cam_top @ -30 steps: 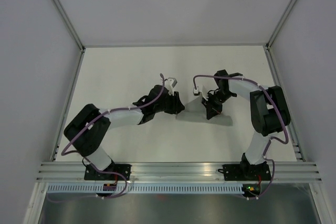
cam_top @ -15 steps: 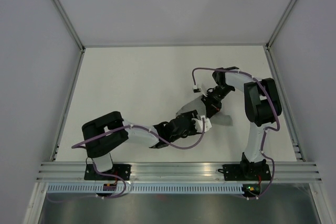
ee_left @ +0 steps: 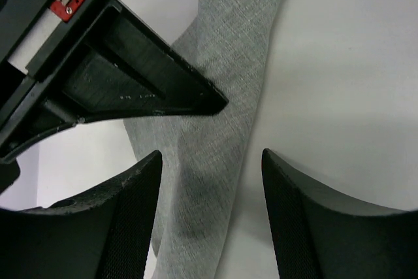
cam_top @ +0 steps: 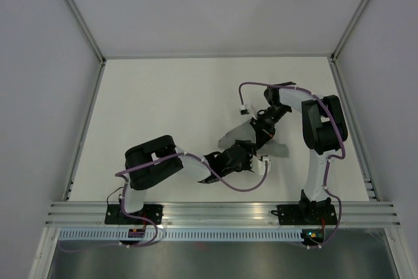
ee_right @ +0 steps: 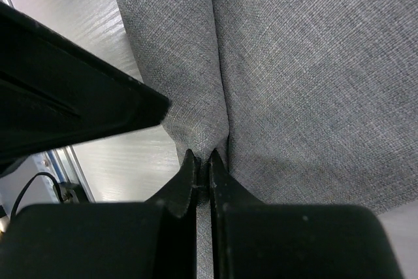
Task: Fold the napkin, place the utensils inside, and roll it up
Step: Roll the napkin with the utensil
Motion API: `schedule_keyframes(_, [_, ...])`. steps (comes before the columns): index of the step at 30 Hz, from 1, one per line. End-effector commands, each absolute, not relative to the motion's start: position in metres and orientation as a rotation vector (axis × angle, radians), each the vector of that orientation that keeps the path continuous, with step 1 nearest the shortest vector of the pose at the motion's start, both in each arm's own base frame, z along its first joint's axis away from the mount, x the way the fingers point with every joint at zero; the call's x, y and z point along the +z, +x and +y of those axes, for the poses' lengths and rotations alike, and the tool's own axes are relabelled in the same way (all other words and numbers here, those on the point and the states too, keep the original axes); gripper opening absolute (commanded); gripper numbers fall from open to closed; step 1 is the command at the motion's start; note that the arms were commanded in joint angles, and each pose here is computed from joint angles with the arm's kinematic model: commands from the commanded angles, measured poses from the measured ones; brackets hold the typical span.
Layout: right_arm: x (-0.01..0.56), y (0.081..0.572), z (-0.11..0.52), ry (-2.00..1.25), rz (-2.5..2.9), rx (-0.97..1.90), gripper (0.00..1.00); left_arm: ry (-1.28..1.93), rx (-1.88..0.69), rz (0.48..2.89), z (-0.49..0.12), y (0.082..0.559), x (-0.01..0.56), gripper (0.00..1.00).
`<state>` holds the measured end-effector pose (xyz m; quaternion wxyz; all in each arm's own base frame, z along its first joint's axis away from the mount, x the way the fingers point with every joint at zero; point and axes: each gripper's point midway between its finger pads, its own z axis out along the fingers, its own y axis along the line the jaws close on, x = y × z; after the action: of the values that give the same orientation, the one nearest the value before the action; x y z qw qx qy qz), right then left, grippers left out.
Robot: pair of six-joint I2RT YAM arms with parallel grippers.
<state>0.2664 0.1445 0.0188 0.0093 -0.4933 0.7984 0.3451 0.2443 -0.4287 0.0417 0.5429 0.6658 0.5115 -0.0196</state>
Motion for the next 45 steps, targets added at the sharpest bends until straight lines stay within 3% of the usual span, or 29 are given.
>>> schedule_keyframes(1, [-0.028, 0.272, 0.131, -1.669, 2.505, 0.95, 0.0, 1.612, -0.053, 1.147, -0.446, 0.253, 0.05, 0.67])
schedule_keyframes(6, [-0.027, 0.272, 0.13, -1.663, 2.508, 0.953, 0.0, 1.708, -0.176, 1.307, -0.445, 0.243, 0.026, 0.58])
schedule_keyframes(9, [-0.027, 0.272, 0.131, -1.656, 2.507, 0.965, 0.0, 1.755, -0.251, 1.423, -0.439, 0.237, 0.013, 0.44])
schedule_keyframes(13, [-0.022, 0.271, 0.134, -1.642, 2.497, 0.99, 0.02, 1.798, -0.308, 1.542, -0.431, 0.228, -0.009, 0.15])
schedule_keyframes(14, [-0.021, 0.271, 0.135, -1.639, 2.494, 0.991, 0.04, 1.796, -0.335, 1.563, -0.431, 0.223, -0.011, 0.12])
schedule_keyframes(17, [-0.012, 0.274, 0.137, -1.615, 2.482, 0.981, 0.15, 1.805, -0.406, 1.614, -0.428, 0.213, -0.017, 0.04])
schedule_keyframes(18, [-0.008, 0.276, 0.137, -1.599, 2.473, 0.978, 0.3, 1.802, -0.424, 1.623, -0.428, 0.21, -0.017, 0.02])
schedule_keyframes(21, [0.017, 0.291, 0.141, -1.514, 2.417, 0.937, 0.5, 1.797, -0.499, 1.669, -0.424, 0.202, -0.018, 0.02])
schedule_keyframes(24, [0.051, 0.32, 0.139, -1.351, 2.357, 0.832, 0.59, 1.781, -0.557, 1.713, -0.421, 0.196, -0.02, 0.02])
schedule_keyframes(33, [0.147, 0.369, 0.093, -0.952, 2.148, 0.536, 0.65, 1.656, -0.844, 1.926, -0.411, 0.18, -0.024, 0.02])
schedule_keyframes(40, [0.182, 0.33, 0.081, -1.027, 1.986, 0.44, 0.67, 1.529, -1.108, 2.184, -0.395, 0.175, -0.03, 0.02])
schedule_keyframes(45, [0.159, 0.287, 0.094, -1.206, 1.913, 0.418, 0.69, 1.464, -1.158, 2.353, -0.386, 0.183, -0.041, 0.02])
